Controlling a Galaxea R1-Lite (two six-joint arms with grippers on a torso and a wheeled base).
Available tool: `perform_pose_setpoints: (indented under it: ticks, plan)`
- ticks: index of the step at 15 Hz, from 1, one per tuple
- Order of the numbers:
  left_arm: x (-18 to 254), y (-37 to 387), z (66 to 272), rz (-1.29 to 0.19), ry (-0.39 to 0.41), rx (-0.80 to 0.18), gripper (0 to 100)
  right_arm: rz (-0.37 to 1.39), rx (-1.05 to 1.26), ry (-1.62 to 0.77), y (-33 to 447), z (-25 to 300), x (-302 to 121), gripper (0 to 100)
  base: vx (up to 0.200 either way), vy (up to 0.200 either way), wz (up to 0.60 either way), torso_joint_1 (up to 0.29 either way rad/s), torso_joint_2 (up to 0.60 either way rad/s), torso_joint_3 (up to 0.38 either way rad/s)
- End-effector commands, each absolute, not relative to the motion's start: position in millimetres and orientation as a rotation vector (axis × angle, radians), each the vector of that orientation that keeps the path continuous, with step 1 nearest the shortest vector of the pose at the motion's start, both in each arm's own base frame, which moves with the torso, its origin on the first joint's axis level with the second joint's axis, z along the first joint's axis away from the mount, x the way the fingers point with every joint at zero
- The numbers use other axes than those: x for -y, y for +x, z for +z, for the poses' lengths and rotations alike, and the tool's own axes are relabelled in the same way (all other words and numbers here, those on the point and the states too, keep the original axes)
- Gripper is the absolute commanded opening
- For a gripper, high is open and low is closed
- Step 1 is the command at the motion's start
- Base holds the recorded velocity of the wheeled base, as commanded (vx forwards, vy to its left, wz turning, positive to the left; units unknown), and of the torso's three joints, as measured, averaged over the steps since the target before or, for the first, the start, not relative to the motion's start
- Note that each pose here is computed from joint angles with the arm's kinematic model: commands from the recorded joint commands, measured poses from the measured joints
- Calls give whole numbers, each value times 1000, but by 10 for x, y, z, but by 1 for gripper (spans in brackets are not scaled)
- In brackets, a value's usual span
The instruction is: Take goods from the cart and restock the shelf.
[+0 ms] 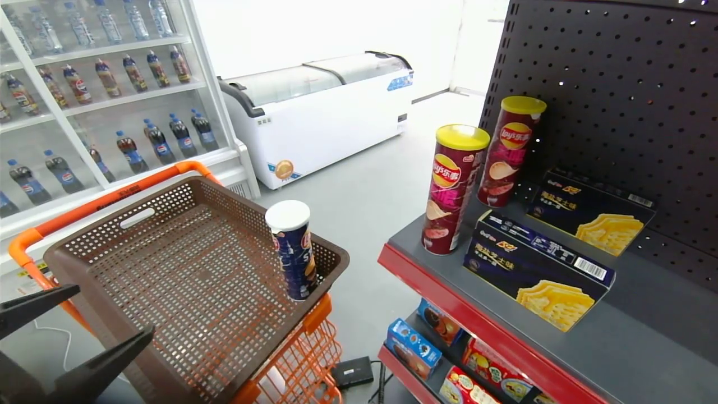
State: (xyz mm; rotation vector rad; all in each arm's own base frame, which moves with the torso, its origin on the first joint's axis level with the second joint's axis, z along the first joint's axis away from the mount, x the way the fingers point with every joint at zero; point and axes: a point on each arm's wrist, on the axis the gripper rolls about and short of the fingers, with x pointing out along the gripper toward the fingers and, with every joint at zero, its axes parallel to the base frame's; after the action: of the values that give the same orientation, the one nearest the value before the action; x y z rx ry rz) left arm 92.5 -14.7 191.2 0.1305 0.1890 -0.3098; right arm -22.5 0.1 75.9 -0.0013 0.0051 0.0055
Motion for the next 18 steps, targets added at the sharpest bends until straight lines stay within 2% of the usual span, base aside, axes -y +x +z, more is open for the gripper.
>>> perform_pose_setpoints:
  ticks: [1,3,9,13,18]
  plan:
    - [238,1256,1599,-361,142,-324,100,6,-6,-2,-225,759,-1,100,0,0,0,0,0,0]
    - [297,1456,1449,-382,165,-304,100,6,-6,-2,-225,759,-1,100,0,0,0,0,0,0]
    - [601,2163,1212,-454,180,-281,100,6,-6,-2,-225,759,-1,100,0,0,0,0,0,0]
    - [697,2536,1218,-451,178,-258,100,6,-6,-2,-225,759,-1,100,0,0,0,0,0,0]
    - [754,2809,1219,-444,170,-216,100,6,-6,-2,-225,759,-1,100,0,0,0,0,0,0]
